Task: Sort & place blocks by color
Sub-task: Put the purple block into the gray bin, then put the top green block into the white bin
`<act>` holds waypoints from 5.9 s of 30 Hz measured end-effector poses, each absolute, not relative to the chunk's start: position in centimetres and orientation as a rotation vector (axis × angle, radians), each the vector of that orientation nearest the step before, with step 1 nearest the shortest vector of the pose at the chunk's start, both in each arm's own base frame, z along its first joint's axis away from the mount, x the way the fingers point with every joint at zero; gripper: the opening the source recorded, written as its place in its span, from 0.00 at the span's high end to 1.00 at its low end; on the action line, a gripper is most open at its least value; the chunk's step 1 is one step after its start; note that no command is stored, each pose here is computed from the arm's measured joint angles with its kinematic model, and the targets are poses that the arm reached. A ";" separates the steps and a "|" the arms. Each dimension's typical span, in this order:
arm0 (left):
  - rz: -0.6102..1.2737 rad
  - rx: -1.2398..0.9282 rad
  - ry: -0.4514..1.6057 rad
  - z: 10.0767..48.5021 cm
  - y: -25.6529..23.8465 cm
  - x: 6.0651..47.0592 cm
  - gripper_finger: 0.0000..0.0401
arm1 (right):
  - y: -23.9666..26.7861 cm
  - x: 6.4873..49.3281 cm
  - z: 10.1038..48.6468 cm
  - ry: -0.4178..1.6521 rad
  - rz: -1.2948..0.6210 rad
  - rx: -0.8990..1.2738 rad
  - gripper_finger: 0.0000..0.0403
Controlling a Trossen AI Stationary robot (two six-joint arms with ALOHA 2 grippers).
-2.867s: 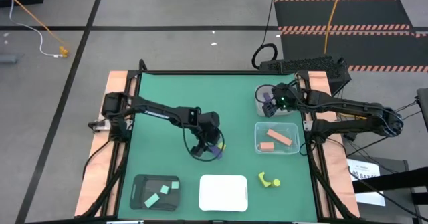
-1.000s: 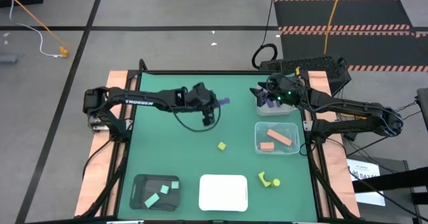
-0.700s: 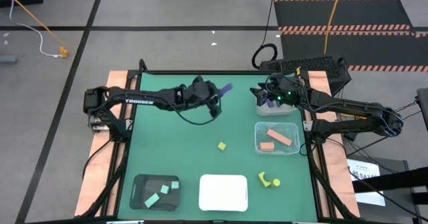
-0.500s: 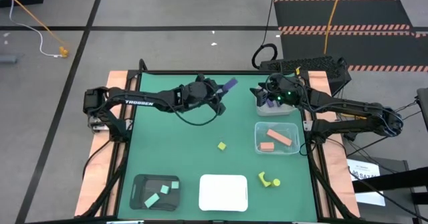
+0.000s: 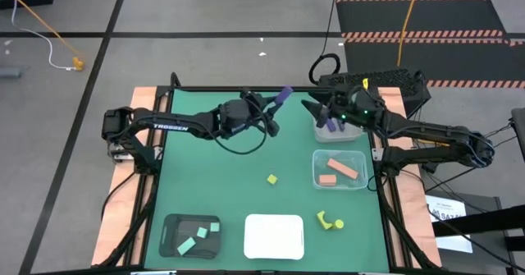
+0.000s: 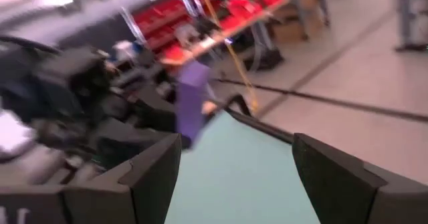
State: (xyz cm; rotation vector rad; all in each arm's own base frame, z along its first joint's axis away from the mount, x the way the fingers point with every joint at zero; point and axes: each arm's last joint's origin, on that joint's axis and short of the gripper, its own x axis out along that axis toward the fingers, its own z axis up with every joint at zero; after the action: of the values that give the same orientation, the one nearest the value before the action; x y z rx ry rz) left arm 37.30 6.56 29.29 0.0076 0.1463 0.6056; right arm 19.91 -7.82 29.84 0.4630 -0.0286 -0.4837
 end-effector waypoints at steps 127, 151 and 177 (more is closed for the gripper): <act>-0.173 0.127 0.857 15.7 -1.3 39.2 0.60 | -9.3 17.8 22.9 0.606 -0.772 0.652 0.37; -0.287 0.289 0.853 14.0 -2.9 39.6 0.36 | -7.0 17.1 15.7 0.474 -0.647 0.756 0.37; -0.172 0.243 0.891 12.3 -2.6 40.0 0.68 | -5.9 18.6 17.7 0.311 -0.409 0.726 0.37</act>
State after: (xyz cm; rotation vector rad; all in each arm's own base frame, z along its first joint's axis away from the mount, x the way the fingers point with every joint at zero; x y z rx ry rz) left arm 40.04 -2.63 12.33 0.2434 0.8907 -0.1715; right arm 18.56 -5.88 17.70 0.7258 0.3106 -0.4089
